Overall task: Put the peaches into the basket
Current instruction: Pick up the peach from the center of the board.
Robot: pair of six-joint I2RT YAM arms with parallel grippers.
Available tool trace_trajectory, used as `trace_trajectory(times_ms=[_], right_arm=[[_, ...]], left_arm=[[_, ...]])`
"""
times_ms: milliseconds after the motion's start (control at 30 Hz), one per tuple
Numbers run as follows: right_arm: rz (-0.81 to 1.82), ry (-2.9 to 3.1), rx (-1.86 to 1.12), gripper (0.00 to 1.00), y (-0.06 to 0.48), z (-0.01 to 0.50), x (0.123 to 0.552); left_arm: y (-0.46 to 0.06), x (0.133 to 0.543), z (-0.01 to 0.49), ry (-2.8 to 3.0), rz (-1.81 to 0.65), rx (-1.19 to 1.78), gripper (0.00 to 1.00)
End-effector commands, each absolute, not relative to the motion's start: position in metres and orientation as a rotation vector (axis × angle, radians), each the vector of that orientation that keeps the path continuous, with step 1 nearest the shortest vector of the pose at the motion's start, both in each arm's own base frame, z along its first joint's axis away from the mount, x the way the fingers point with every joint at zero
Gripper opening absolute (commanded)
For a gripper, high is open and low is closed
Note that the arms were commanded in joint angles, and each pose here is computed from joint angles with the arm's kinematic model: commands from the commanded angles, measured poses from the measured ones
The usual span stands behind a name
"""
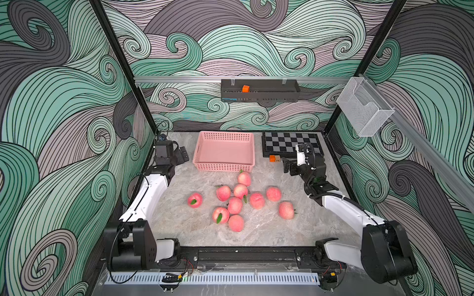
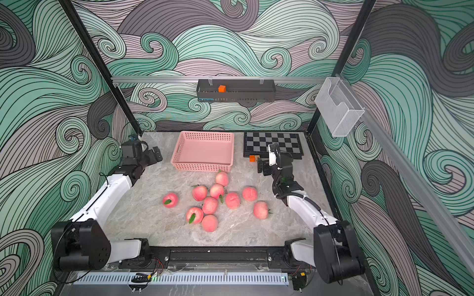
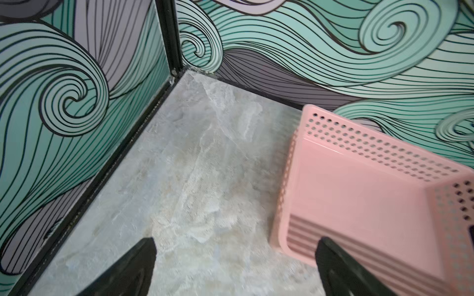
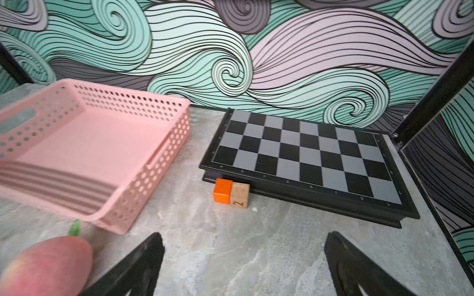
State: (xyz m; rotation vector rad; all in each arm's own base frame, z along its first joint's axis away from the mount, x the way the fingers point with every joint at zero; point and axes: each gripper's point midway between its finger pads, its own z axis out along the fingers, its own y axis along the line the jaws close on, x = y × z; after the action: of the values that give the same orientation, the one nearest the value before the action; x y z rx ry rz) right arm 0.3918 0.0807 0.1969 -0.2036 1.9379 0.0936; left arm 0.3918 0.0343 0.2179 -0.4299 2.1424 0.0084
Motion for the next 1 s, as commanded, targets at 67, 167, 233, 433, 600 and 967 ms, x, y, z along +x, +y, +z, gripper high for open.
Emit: trace_trajectory(times_ms=[67, 167, 233, 433, 600, 967], right_arm=[[0.174, 2.078, -0.42, 0.99, 0.123, 0.204, 0.348], [0.257, 2.08, -0.521, 0.99, 0.147, 0.221, 0.323], [0.312, 2.094, -0.573, 0.99, 0.161, 0.226, 0.306], [0.459, 2.181, -0.699, 0.99, 0.197, 0.215, 0.262], [0.483, 2.212, -0.789, 0.99, 0.215, 0.2, 0.244], [0.537, 2.248, -0.832, 0.99, 0.227, 0.178, 0.236]], left_arm=[[-0.007, 0.319, 0.211, 2.412, -0.117, -0.446, 0.99], [-0.025, 0.295, 0.2, 2.481, -0.175, -0.426, 0.97], [-0.038, 0.287, 0.184, 2.517, -0.247, -0.436, 0.96], [-0.043, 0.262, 0.13, 2.724, -0.182, -0.507, 0.99], [-0.042, 0.255, 0.098, 2.793, -0.158, -0.566, 0.99], [-0.048, 0.256, 0.062, 2.888, -0.115, -0.563, 0.98]])
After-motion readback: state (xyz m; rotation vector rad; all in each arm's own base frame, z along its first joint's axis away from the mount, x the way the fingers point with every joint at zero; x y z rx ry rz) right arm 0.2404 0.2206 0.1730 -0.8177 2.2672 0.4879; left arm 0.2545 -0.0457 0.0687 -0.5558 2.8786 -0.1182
